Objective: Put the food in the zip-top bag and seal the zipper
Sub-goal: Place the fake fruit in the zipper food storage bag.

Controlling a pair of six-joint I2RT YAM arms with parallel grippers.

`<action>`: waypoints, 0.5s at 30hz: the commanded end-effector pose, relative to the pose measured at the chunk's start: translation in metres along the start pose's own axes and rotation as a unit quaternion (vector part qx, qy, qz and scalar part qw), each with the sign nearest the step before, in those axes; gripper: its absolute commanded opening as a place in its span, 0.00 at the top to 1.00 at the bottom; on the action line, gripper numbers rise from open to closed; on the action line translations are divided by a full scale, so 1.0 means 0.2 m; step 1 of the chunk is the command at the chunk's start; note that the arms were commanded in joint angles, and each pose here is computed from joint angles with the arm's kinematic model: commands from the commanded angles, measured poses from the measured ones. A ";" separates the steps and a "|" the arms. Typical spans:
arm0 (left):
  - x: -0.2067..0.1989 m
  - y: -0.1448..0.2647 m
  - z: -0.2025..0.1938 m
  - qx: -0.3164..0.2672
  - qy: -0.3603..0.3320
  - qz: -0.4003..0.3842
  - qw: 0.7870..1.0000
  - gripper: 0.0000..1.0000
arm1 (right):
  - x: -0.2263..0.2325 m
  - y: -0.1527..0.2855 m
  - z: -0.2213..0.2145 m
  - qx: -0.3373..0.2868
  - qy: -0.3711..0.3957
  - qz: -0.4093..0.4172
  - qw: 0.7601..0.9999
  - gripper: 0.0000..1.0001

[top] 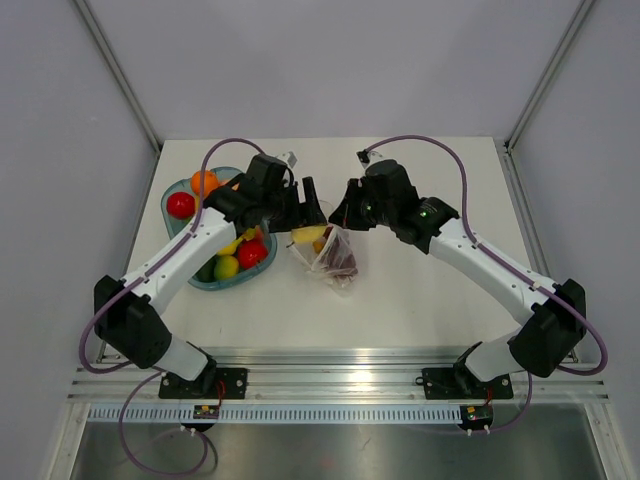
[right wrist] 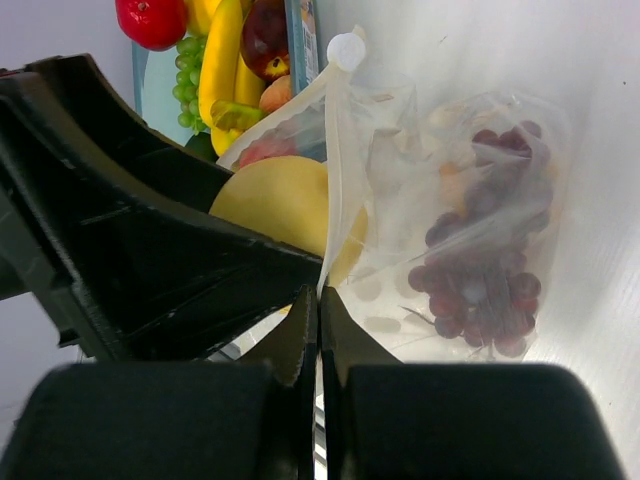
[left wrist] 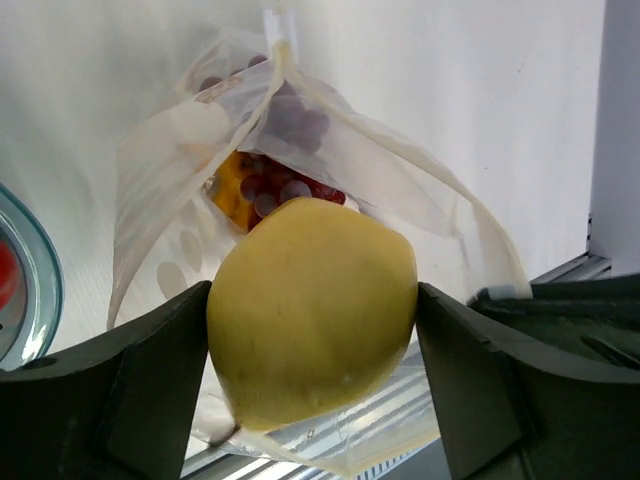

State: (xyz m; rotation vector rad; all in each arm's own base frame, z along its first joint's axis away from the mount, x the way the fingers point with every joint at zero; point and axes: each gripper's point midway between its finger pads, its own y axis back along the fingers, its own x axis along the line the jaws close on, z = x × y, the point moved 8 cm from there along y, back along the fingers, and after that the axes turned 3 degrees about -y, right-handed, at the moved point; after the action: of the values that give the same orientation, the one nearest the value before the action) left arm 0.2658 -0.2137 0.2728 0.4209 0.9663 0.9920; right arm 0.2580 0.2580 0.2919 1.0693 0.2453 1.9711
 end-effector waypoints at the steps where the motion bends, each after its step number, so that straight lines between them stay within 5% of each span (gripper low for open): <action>1: -0.02 -0.01 0.04 -0.018 0.000 0.004 1.000 0.14 | 0.07 0.05 0.03 -0.028 0.001 0.029 0.999 1.00; 3: -0.04 0.01 0.05 -0.021 -0.002 0.002 1.000 0.02 | 0.07 0.06 0.03 -0.028 0.001 0.028 0.999 1.00; 8: -0.08 0.11 0.09 -0.029 -0.018 -0.009 0.999 0.01 | 0.06 0.06 0.03 -0.028 0.001 0.024 0.999 1.00; 15: -0.03 0.30 0.21 -0.085 -0.056 0.043 0.994 0.19 | 0.05 0.04 0.02 -0.026 0.003 0.021 0.999 1.00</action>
State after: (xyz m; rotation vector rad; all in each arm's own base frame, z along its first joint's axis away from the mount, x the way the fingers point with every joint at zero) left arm 0.2668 -0.2057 0.3014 0.4353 0.8979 1.0224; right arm 0.2562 0.2585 0.2888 1.0746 0.2533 1.9673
